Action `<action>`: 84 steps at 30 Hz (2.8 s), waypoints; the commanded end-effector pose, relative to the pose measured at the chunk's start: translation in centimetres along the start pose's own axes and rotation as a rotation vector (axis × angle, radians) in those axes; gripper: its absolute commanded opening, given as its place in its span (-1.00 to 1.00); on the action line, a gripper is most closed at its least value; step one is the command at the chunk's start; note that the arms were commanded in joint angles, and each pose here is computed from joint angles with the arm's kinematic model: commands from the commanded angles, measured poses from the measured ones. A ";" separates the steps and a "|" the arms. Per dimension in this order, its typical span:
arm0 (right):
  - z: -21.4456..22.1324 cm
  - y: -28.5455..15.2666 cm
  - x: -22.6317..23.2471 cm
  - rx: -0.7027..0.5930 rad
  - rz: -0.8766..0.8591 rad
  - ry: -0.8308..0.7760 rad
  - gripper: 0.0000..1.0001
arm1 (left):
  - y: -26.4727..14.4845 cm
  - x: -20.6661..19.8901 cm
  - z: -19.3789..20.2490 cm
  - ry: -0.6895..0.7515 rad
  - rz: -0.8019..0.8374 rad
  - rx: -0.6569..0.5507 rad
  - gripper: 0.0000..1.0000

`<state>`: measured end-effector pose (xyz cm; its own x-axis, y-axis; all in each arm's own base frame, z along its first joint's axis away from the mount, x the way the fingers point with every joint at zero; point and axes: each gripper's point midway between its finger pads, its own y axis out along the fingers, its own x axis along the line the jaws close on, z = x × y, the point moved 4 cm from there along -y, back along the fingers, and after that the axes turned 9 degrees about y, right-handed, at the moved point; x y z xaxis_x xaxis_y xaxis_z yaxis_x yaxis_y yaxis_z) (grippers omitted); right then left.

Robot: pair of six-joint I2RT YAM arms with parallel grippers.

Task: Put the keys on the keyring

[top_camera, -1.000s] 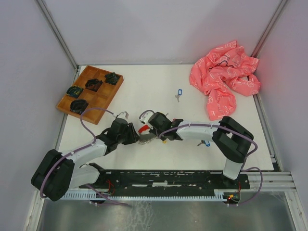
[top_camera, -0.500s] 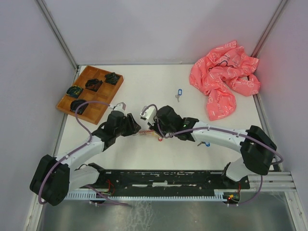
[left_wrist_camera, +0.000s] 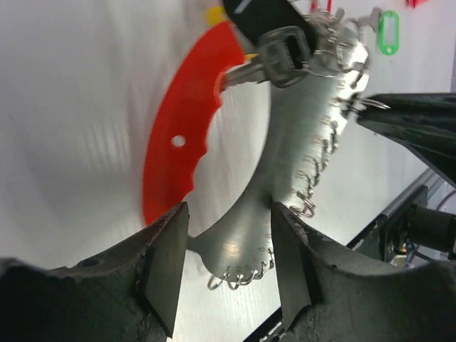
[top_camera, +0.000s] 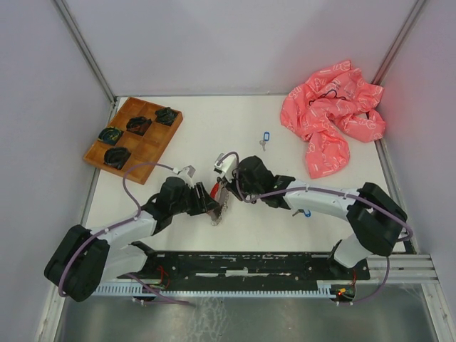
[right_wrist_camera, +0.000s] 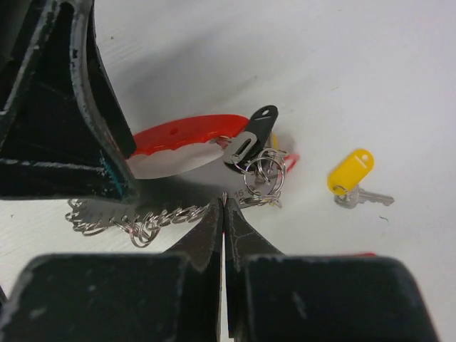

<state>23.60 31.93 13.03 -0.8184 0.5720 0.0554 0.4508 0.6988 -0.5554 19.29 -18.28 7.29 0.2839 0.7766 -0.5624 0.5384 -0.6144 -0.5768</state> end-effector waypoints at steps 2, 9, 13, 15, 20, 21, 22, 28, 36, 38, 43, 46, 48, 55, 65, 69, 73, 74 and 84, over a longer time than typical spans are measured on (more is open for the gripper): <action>-1.2 1.5 0.7 -0.022 -0.058 0.022 -0.98 | 0.0 -3.0 -0.3 -0.013 0.171 -0.062 0.14; 0.3 1.3 0.2 -0.018 -0.079 0.050 -0.98 | -0.7 -1.8 -1.1 0.072 0.097 -0.157 0.16; 0.4 0.6 0.1 -0.042 -0.134 0.068 -0.98 | -1.5 -1.5 -2.9 0.156 0.056 -0.272 0.26; 0.2 0.4 0.1 -0.062 -0.162 0.072 -0.98 | -1.8 -1.8 -3.9 0.215 0.065 -0.317 0.27; -0.5 -0.2 -0.5 -0.106 -0.192 0.089 -0.98 | -1.4 -2.5 -5.1 0.311 0.109 -0.379 0.29; -0.6 -0.3 -0.7 -0.115 -0.191 0.094 -0.98 | -1.3 -2.6 -5.1 0.320 0.119 -0.380 0.30; -0.7 -0.3 -0.8 -0.117 -0.189 0.096 -0.98 | -1.0 -2.5 -5.2 0.323 0.123 -0.375 0.31; 1.3 1.0 -1.0 -0.014 -0.187 0.111 -0.97 | 1.2 -1.3 -4.1 0.297 0.074 -0.243 0.15; 4.8 2.4 -1.8 0.129 -0.120 0.190 -0.85 | 1.6 0.5 -1.9 0.243 -0.017 -0.120 0.00; 5.5 2.4 -2.0 0.166 -0.094 0.203 -0.81 | 1.8 0.7 -1.4 0.232 -0.029 -0.090 -0.04; 6.3 1.6 -2.4 0.245 -0.037 0.226 -0.63 | 1.9 0.9 -0.4 0.221 -0.051 -0.041 -0.12; 5.8 0.6 -2.6 0.282 0.015 0.229 -0.48 | 1.8 0.9 -0.2 0.222 -0.068 -0.032 -0.13; 5.3 0.1 -2.6 0.309 0.038 0.215 -0.39 | 1.6 0.9 -0.4 0.223 -0.080 -0.039 -0.12; 4.7 0.2 -2.1 0.419 0.052 0.197 -0.24 | 1.3 0.9 -0.9 0.224 -0.104 -0.043 -0.10; 6.4 1.6 -2.4 0.514 0.028 0.191 -0.27 | 1.5 1.0 -0.5 0.224 -0.101 -0.023 -0.09; 6.7 2.2 -2.6 0.497 0.007 0.218 -0.29 | 1.6 1.1 -0.4 0.223 -0.104 -0.015 -0.09; 6.5 2.6 -2.5 0.471 -0.029 0.227 -0.29 | 1.8 1.2 -0.2 0.221 -0.105 -0.003 -0.09; 6.5 2.7 -2.4 0.466 -0.037 0.228 -0.30 | 1.8 1.2 -0.1 0.220 -0.106 -0.002 -0.09; 5.8 2.7 -2.3 0.437 -0.112 0.230 -0.40 | 1.9 1.4 0.1 0.214 -0.104 0.002 -0.10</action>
<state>24.09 28.86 5.50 -0.6998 0.6678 0.2537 0.1409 0.4772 -0.8674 19.95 -17.98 4.89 0.3777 0.8517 -0.3633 0.5598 -0.5226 -0.6430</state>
